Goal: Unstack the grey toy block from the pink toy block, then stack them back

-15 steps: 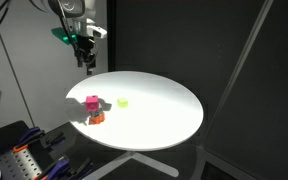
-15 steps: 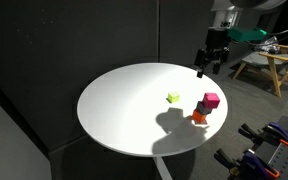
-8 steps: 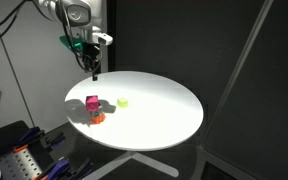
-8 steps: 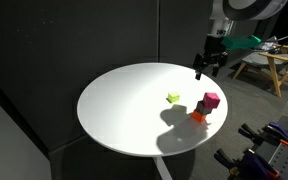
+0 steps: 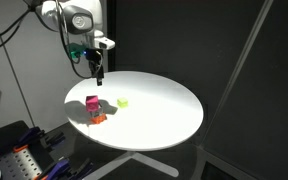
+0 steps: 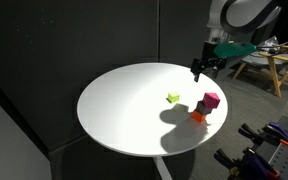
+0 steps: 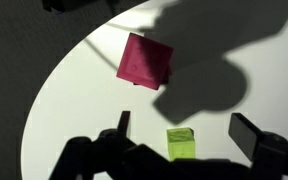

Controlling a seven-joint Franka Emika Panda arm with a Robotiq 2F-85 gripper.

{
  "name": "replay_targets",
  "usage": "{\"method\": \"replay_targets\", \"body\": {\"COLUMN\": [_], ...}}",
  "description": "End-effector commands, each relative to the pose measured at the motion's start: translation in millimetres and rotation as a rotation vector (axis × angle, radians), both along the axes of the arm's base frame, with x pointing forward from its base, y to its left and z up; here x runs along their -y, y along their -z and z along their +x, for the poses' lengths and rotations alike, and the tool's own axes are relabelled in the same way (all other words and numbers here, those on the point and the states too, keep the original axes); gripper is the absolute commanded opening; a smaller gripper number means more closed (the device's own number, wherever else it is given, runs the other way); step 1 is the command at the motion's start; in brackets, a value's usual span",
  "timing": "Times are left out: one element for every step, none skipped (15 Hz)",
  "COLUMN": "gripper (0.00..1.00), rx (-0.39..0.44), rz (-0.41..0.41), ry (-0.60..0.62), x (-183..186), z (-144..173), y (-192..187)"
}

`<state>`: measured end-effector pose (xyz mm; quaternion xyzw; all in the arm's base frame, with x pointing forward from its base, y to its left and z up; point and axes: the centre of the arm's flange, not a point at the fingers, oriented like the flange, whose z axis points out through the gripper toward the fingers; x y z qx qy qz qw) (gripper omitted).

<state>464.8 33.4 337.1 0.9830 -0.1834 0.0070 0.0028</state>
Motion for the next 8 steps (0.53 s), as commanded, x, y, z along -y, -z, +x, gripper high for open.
{"method": "replay_targets", "body": {"gripper": [1.00, 1.00, 1.00, 1.00, 1.00, 1.00, 1.00, 1.00], "rx": [0.005, -0.001, -0.010, -0.017, -0.024, -0.031, -0.036, -0.043], "rz": [-0.040, -0.046, -0.048, -0.048, -0.046, -0.041, -0.040, -0.038], "ry": [0.061, 0.076, 0.092, 0.110, 0.122, 0.133, 0.142, 0.148], "x": [1.4, 2.2, 3.2, 4.3, 5.2, 6.5, 7.6, 9.1], "z": [-4.7, -6.6, -8.5, -10.8, -12.8, -14.8, -16.2, -17.9], "y": [7.1, 9.5, 12.1, 15.1, 17.9, 21.2, 24.0, 26.9]}}
